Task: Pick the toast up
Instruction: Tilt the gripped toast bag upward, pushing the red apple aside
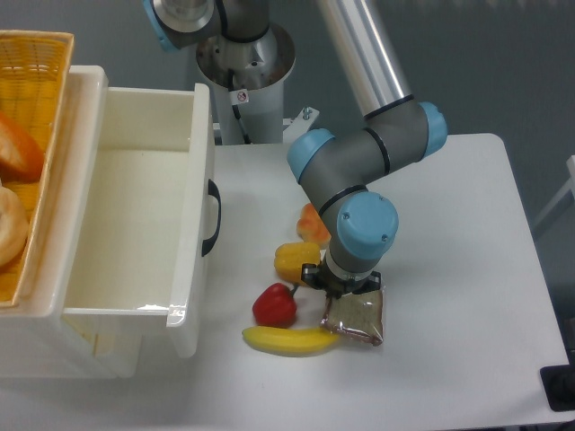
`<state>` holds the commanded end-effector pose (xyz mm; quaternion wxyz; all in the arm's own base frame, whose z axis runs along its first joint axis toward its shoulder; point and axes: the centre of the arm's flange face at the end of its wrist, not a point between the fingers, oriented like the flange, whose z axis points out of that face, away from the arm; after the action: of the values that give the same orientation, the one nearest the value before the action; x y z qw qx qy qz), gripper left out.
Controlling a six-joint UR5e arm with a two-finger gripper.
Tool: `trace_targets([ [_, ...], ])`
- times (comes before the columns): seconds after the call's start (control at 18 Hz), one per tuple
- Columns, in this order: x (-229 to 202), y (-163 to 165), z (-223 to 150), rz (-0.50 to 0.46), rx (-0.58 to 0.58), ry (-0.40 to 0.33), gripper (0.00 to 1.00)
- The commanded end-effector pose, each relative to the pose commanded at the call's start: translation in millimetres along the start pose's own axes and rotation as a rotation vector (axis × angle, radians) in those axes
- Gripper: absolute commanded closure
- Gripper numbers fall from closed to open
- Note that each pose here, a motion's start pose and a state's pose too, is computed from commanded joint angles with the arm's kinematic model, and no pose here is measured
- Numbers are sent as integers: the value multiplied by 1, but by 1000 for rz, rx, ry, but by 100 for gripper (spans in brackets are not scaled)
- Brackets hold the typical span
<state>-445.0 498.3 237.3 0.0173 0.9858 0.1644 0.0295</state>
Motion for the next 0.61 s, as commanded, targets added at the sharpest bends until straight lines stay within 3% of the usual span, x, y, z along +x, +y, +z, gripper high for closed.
trace_targets([
  [0.06, 0, -1, -2, -1, 4, -3, 100],
  [0.33, 0, 0, -2, -5, 3, -2, 100],
  [0.61, 3, 4, -27, -1, 30, -21, 100],
])
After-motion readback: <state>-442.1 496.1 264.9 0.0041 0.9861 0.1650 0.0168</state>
